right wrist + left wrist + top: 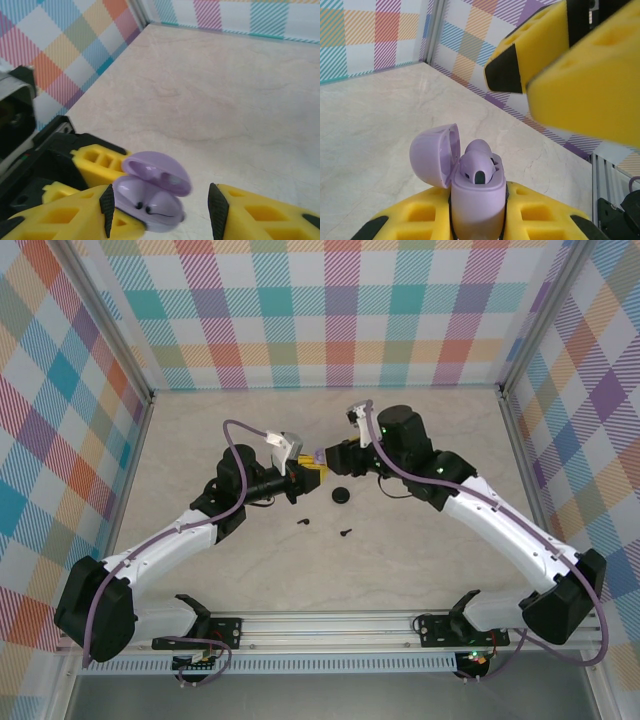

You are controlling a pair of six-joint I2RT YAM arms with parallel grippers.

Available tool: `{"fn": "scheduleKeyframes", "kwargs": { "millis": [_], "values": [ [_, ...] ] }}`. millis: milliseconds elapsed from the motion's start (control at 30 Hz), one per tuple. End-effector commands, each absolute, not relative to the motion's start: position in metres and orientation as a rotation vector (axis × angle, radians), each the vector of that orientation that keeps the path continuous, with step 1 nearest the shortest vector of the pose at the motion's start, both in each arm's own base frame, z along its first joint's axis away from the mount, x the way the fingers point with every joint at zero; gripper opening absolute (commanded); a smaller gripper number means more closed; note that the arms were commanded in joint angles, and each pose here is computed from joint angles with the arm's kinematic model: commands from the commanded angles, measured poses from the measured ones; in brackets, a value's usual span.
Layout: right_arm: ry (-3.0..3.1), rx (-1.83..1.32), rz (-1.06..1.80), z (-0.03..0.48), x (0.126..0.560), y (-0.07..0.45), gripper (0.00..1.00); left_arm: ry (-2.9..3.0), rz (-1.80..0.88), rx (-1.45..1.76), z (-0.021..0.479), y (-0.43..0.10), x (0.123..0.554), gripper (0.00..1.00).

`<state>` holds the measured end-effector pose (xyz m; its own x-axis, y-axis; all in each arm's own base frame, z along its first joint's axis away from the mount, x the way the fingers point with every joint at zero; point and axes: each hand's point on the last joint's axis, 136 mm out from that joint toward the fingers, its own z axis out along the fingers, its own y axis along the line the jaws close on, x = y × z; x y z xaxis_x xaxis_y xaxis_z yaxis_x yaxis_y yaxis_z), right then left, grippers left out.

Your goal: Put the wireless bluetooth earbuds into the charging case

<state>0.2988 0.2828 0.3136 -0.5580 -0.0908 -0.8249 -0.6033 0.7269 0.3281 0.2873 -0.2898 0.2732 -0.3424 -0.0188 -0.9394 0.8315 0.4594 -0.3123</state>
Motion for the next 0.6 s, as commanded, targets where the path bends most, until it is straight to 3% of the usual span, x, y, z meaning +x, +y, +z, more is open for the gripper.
{"fn": "scheduleKeyframes", "kwargs": {
  "millis": [0,233,567],
  "values": [
    [2.128,-0.450,0.744,0.304,0.302,0.259,0.54,1.618,-1.056,0.758,0.287,-0.296,0.280,0.00],
    [2.262,-0.355,0.795,0.274,0.315,0.227,0.51,1.535,-1.119,0.841,0.304,-0.304,0.268,0.00],
    [2.260,-0.428,0.996,0.259,0.315,0.236,0.31,1.414,-1.222,0.934,0.336,-0.316,0.255,0.00]
  ]
}}
